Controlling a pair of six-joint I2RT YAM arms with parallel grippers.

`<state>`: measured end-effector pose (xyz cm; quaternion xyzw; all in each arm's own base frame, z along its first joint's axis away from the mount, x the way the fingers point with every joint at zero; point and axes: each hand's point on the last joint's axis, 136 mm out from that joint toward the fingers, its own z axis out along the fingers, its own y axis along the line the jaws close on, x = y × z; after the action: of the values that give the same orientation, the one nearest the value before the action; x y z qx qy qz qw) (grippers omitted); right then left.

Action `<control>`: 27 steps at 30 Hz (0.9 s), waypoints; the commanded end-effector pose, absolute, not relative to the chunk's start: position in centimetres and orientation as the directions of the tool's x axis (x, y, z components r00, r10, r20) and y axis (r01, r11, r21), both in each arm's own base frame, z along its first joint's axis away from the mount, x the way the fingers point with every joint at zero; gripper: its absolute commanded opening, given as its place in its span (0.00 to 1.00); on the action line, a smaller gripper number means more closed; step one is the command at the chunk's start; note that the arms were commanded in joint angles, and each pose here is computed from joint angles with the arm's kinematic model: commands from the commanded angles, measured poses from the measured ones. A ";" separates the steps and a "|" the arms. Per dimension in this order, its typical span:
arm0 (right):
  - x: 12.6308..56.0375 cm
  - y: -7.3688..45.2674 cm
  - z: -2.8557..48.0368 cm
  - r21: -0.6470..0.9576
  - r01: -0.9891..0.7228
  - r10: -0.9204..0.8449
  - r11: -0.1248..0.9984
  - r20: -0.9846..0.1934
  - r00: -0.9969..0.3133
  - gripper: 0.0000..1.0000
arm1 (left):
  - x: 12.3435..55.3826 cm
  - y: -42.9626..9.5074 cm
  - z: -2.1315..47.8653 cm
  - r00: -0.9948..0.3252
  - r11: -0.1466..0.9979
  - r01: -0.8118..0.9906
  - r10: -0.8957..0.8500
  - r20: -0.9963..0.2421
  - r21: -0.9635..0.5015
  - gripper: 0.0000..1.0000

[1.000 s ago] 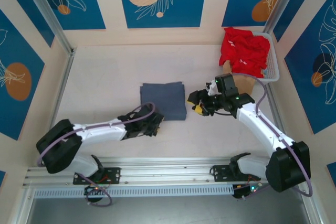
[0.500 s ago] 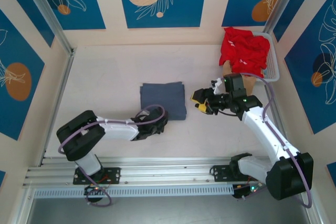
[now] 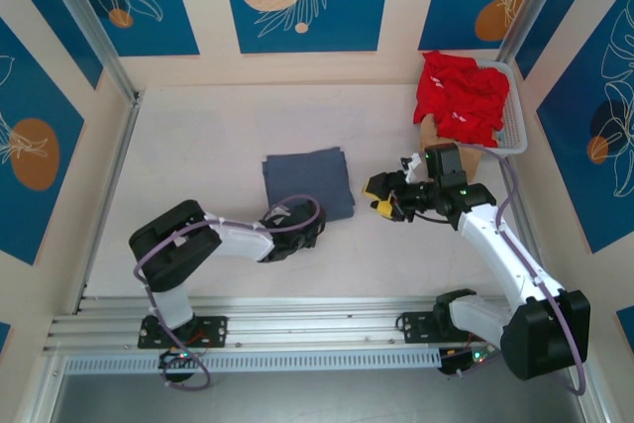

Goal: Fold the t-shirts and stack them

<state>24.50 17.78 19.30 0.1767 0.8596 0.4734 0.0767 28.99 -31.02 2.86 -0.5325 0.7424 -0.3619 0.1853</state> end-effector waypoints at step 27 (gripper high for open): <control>28.2 19.0 23.9 0.859 0.092 0.315 0.503 -0.084 -0.945 0.52 | 47.8 2.7 4.0 -0.304 0.270 -0.700 -0.950 -0.066 -0.661 0.00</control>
<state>27.88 18.37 23.03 0.1345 0.8629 0.4743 0.1113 46.65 2.76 4.71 -0.5978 0.7149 -0.2608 0.2521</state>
